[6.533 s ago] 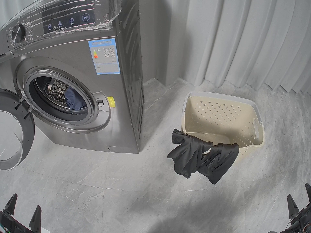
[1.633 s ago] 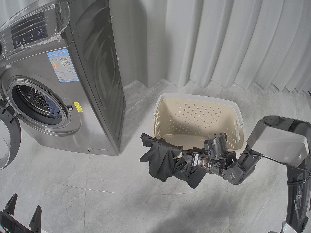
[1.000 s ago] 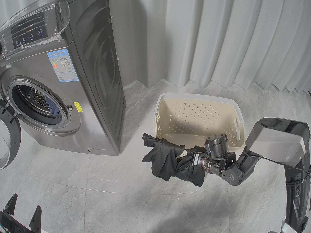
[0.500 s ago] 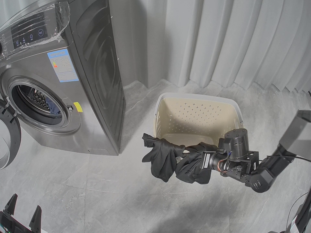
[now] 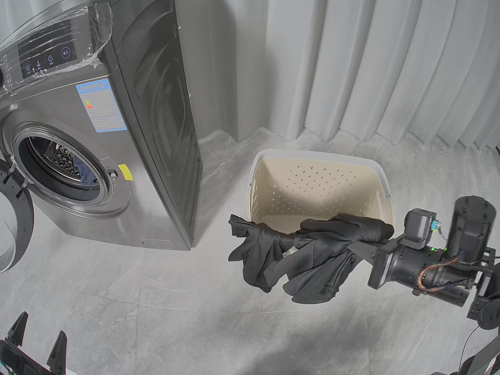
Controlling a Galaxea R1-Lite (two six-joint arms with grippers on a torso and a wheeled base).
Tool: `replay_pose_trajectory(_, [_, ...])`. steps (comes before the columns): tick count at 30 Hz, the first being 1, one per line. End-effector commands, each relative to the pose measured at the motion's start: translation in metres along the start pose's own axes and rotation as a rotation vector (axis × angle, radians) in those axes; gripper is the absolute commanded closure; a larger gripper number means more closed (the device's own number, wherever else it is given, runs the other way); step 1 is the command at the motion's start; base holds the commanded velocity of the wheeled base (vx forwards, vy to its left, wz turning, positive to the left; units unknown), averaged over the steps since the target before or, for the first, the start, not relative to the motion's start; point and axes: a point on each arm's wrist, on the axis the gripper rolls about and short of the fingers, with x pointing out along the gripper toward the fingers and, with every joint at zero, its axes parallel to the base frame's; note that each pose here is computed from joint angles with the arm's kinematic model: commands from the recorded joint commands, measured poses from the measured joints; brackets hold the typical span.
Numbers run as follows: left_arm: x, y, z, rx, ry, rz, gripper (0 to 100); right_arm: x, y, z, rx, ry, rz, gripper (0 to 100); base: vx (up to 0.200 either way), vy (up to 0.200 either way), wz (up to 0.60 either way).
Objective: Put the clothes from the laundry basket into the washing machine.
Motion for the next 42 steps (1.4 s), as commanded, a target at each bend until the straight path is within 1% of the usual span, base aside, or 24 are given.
replay_pose_trajectory(1, [0.000, 0.000, -0.005, -0.004, 0.001, 0.003, 0, -0.035, 0.011, 0.022, -0.031, -0.137, 0.098, 100, 0.000, 0.000, 0.00])
replay_pose_trajectory(3, [0.000, 0.000, -0.005, -0.004, 0.000, 0.004, 0, -0.040, 0.013, 0.027, -0.039, -0.174, 0.135, 100, 0.000, 0.000, 0.00])
replay_pose_trajectory(4, [0.000, 0.000, -0.005, -0.004, 0.001, 0.004, 0, -0.042, 0.016, 0.029, -0.051, -0.192, 0.158, 100, 0.000, 0.000, 0.00])
replay_pose_trajectory(5, [0.000, 0.000, -0.005, -0.004, 0.001, 0.004, 0, -0.042, 0.016, 0.029, -0.056, -0.197, 0.164, 100, 0.000, 0.000, 0.00])
replay_pose_trajectory(7, [0.000, 0.000, -0.005, -0.004, 0.001, 0.004, 0, -0.045, 0.019, 0.033, -0.091, -0.246, 0.201, 100, 0.000, 0.000, 0.00])
replay_pose_trajectory(8, [0.000, 0.000, -0.005, -0.004, 0.000, 0.004, 0, -0.047, 0.019, 0.033, -0.098, -0.256, 0.213, 100, 0.000, 0.000, 0.00])
replay_pose_trajectory(12, [0.000, 0.000, -0.005, -0.004, 0.001, 0.004, 0, -0.048, 0.020, 0.031, -0.110, -0.264, 0.266, 100, 0.000, 0.000, 0.00])
replay_pose_trajectory(16, [0.000, 0.000, -0.005, -0.004, 0.001, 0.004, 0, -0.048, 0.025, 0.030, -0.109, -0.257, 0.298, 100, -0.200, 0.000, 0.00])
replay_pose_trajectory(18, [0.000, 0.000, -0.005, -0.004, 0.000, 0.004, 0, -0.048, 0.026, 0.029, -0.110, -0.254, 0.304, 100, -0.200, 0.000, 0.00])
replay_pose_trajectory(24, [0.000, 0.000, -0.005, -0.006, 0.000, 0.004, 0, -0.047, 0.027, 0.030, -0.108, -0.264, 0.309, 100, 0.000, 0.000, 0.00])
replay_pose_trajectory(28, [0.000, 0.000, -0.005, -0.006, 0.001, 0.006, 0, -0.043, 0.029, 0.033, -0.103, -0.277, 0.312, 100, 0.000, 0.200, 0.00])
replay_pose_trajectory(33, [0.000, 0.000, -0.005, -0.006, 0.000, 0.006, 0, -0.037, 0.028, 0.030, -0.105, -0.277, 0.312, 100, 0.000, 0.200, 0.00])
replay_pose_trajectory(38, [0.000, 0.000, -0.005, -0.006, 0.001, 0.006, 0, -0.036, 0.028, 0.033, -0.103, -0.291, 0.299, 100, 0.000, 0.200, 0.00])
replay_pose_trajectory(42, [0.000, 0.000, -0.005, -0.006, 0.001, 0.006, 0, -0.036, 0.028, 0.032, -0.102, -0.286, 0.300, 100, 0.000, 0.200, 0.00])
